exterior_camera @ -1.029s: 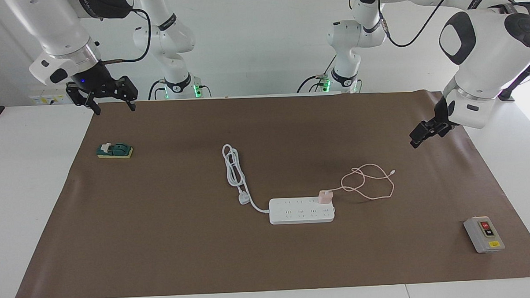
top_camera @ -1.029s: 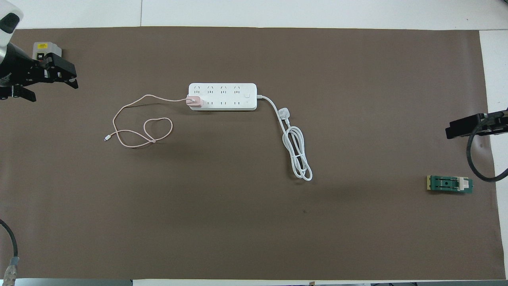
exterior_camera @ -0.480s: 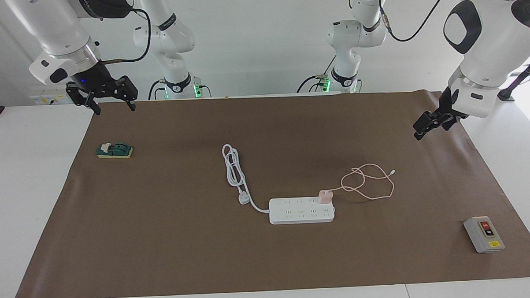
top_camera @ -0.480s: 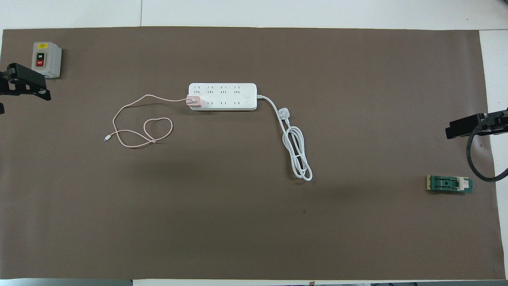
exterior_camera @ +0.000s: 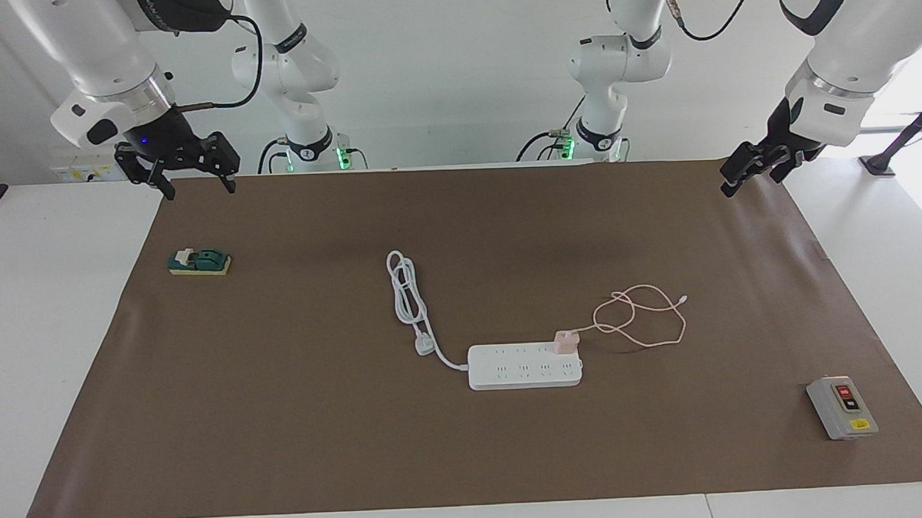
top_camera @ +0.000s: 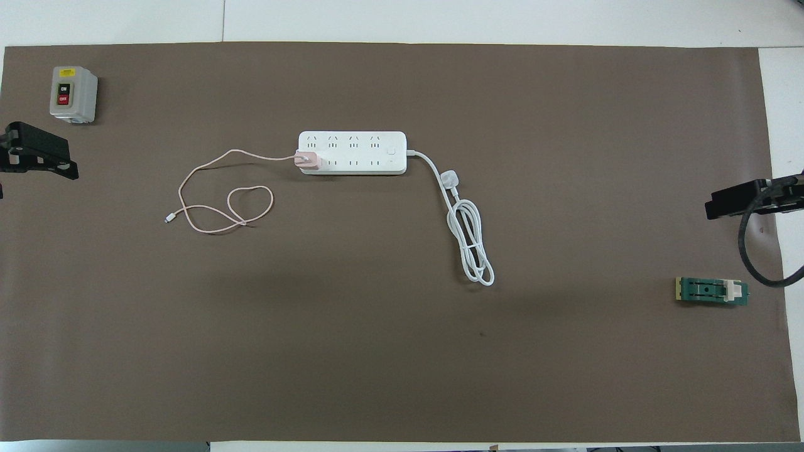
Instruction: Plug charger into power strip
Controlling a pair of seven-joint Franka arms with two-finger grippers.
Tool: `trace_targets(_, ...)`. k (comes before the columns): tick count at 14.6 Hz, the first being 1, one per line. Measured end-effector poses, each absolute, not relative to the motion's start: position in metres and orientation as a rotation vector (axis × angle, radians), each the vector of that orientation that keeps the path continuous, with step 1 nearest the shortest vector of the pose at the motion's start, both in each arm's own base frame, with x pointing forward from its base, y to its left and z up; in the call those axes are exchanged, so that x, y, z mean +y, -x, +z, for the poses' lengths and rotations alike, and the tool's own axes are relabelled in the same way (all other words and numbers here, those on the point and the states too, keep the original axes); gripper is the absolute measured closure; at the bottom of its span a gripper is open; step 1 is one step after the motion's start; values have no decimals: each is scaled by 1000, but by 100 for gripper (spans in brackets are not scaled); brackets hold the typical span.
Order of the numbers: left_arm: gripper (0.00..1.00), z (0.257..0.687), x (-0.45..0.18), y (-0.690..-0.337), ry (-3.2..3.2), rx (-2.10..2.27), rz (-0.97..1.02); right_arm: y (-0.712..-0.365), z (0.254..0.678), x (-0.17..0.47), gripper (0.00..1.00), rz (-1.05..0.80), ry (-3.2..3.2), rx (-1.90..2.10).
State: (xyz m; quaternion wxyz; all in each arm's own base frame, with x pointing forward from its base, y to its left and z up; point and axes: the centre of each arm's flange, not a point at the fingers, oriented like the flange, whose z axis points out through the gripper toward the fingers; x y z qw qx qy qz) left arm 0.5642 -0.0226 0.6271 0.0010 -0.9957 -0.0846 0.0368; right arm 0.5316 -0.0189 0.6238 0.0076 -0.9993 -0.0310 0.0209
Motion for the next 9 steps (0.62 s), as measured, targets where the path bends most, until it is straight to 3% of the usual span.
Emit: trace_targets(9,0,613,-30,-541,3149,-31,96,-532,624,-19,0,65,3124,-97)
